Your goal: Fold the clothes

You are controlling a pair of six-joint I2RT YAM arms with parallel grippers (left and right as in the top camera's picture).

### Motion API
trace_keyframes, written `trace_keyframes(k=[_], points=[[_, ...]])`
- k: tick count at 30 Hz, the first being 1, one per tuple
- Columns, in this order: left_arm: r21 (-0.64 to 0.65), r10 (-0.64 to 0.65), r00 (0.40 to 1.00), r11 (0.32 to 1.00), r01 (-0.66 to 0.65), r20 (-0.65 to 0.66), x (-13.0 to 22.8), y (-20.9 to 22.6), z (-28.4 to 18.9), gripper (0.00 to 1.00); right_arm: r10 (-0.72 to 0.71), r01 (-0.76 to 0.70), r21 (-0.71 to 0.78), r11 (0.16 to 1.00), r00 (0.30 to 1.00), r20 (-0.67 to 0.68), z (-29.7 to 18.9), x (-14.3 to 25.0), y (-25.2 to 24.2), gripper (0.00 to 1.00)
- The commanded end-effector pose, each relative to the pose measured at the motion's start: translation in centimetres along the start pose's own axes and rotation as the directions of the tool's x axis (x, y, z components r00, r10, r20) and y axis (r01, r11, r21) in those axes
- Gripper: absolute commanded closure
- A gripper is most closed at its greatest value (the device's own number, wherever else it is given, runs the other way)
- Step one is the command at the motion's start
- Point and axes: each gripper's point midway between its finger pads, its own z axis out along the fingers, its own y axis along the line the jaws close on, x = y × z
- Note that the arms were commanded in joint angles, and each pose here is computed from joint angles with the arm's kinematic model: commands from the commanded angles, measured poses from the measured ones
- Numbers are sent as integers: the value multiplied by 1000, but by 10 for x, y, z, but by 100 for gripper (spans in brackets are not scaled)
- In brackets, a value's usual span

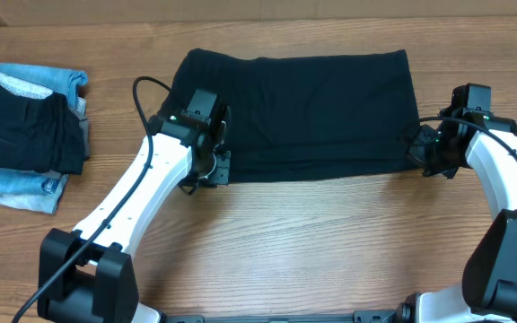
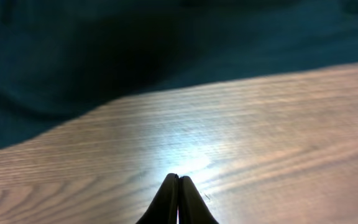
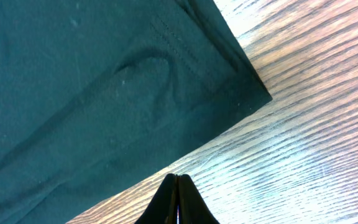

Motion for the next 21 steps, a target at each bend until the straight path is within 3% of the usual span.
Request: trace_keyframes(k=[1,8,13,21], points=[[-115,-16,1000,993,18,18,-1,21,14,96,-13,13,-14,1000,1000,23,-6,-8,5,96],[-139,-19,998,990,12,-53,-8,23,71,96,-13,13,-13,1000,1000,23,-6,-8,5,96],[-165,-7,991,986,29,131,-58,22,60,96,-41,42,-18,999,998,43,-6,-13,7,96],[-122,-7,965,992,41,262,-98,9,38,95,-240,244,-110,963,969,48,-4,-10,27,96]])
